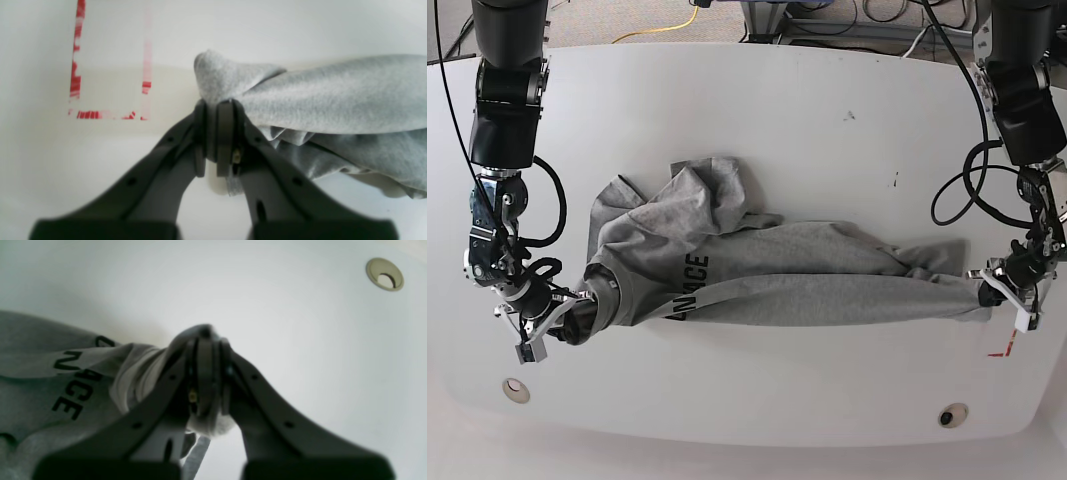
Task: Layout the t-shirt on the table in an organized manner, then fold the t-shirt properly
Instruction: 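Lay the t-shirt flat on the table with both grippers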
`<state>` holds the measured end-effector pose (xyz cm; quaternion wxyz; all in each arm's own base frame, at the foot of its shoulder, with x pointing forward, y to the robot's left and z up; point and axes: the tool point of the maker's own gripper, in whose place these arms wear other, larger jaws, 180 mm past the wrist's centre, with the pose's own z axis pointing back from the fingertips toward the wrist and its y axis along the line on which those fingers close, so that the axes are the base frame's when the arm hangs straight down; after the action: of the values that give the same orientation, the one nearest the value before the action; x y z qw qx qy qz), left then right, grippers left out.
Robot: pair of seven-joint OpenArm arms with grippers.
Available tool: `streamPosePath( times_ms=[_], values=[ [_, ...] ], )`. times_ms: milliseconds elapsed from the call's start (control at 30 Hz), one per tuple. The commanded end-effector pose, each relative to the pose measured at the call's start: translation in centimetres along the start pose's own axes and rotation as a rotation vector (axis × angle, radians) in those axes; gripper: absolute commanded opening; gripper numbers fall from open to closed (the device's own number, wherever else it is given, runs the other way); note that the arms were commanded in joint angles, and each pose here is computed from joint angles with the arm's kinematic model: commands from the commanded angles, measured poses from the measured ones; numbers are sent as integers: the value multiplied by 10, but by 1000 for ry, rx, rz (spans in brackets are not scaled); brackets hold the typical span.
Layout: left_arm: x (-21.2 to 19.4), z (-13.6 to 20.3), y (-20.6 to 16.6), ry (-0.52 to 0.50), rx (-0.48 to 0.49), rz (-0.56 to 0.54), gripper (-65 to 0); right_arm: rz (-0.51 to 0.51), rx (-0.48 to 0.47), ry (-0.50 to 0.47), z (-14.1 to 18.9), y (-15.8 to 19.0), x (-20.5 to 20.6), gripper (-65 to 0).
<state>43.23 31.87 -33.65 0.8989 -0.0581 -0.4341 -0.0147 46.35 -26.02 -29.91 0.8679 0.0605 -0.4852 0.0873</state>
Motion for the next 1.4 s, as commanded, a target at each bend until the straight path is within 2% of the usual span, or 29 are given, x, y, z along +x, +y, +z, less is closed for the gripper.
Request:
streamPosePath(
  times_ms=[0,300,533,767,867,933,967,1033,1167,1233,1367],
  values=[
    [33,5,9,-93,7,8,-647,18,-8,-90,3,-8,30,-648],
    [39,-1,24,-168,18,73,-646,1,-7,-102,-15,-16,26,-642],
    [46,-3,34,-175,27,104,-646,-16,-16,-148,-17,-22,39,-533],
    [62,2,39,-209,35,98,-646,-6,-17,-203,-15,-23,64,-518],
    [75,5,42,-250,40,97,-640,0,-20,-223,-14,-24,78,-485],
    [78,8,48,-251,62,87,-603,1,-22,-232,-13,-25,84,-422],
    [77,8,50,-246,76,82,-562,1,-22,-233,-13,-25,85,-377],
    [82,7,52,-246,96,77,-463,2,-23,-235,-13,-25,85,-284],
    [86,9,56,-251,120,80,-221,5,-20,-235,-12,-24,85,-94],
    [86,9,58,-250,132,88,-140,5,-17,-232,-12,-23,85,-32],
    [86,11,63,-249,152,97,-126,27,-13,-179,-8,-17,71,-16]
  ],
)
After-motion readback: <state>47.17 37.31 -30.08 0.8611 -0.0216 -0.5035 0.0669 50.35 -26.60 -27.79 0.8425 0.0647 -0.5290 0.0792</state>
